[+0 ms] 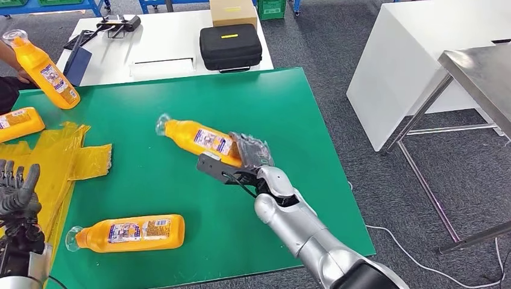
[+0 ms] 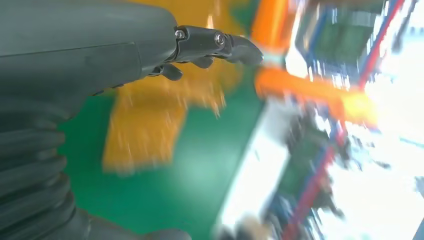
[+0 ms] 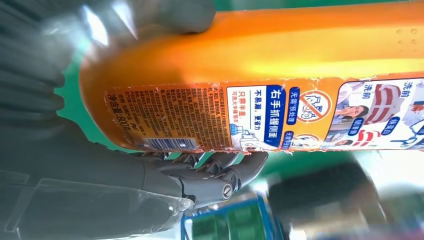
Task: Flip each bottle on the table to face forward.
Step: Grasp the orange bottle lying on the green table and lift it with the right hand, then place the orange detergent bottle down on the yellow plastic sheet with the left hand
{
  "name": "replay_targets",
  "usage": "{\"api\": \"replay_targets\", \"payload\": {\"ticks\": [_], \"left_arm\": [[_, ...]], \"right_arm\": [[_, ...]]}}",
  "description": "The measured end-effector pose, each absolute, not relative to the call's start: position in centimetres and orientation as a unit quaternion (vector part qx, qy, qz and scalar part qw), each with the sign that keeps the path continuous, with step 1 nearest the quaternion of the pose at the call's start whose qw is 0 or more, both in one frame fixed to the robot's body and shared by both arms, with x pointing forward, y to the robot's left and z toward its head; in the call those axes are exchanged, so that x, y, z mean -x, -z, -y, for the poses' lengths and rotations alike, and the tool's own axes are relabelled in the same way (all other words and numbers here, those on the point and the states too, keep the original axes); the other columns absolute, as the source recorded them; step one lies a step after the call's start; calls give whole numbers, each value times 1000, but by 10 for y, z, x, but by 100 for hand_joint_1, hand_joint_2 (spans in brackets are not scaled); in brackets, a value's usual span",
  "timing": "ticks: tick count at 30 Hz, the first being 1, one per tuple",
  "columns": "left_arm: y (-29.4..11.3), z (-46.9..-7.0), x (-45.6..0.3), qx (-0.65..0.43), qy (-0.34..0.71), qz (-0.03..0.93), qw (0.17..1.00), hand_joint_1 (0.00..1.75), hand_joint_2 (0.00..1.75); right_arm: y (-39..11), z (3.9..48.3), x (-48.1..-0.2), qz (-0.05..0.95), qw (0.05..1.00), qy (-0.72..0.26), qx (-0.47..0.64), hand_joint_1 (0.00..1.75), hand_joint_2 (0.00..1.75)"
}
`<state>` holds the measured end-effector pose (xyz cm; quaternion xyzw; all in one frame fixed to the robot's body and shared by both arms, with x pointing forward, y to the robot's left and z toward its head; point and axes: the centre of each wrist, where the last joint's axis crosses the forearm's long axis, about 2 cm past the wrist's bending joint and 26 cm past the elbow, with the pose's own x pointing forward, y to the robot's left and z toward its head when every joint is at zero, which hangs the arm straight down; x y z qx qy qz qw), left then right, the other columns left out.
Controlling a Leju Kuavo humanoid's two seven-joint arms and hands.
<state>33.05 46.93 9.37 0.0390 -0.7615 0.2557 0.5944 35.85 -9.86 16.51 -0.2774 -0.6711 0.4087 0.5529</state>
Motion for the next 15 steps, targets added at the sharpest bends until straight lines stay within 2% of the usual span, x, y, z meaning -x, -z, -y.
{"api": "replay_targets", "payload": {"ticks": [6, 15], "left_arm": [[-113, -429, -342, 97, -215, 783, 576, 0, 175], [-144, -344, -365, 269, -111, 779, 556, 0, 175]], "right_arm": [[-191, 110, -364, 755, 498, -334, 268, 175, 175], [-210, 87, -373, 770, 480, -338, 250, 175, 175]]}}
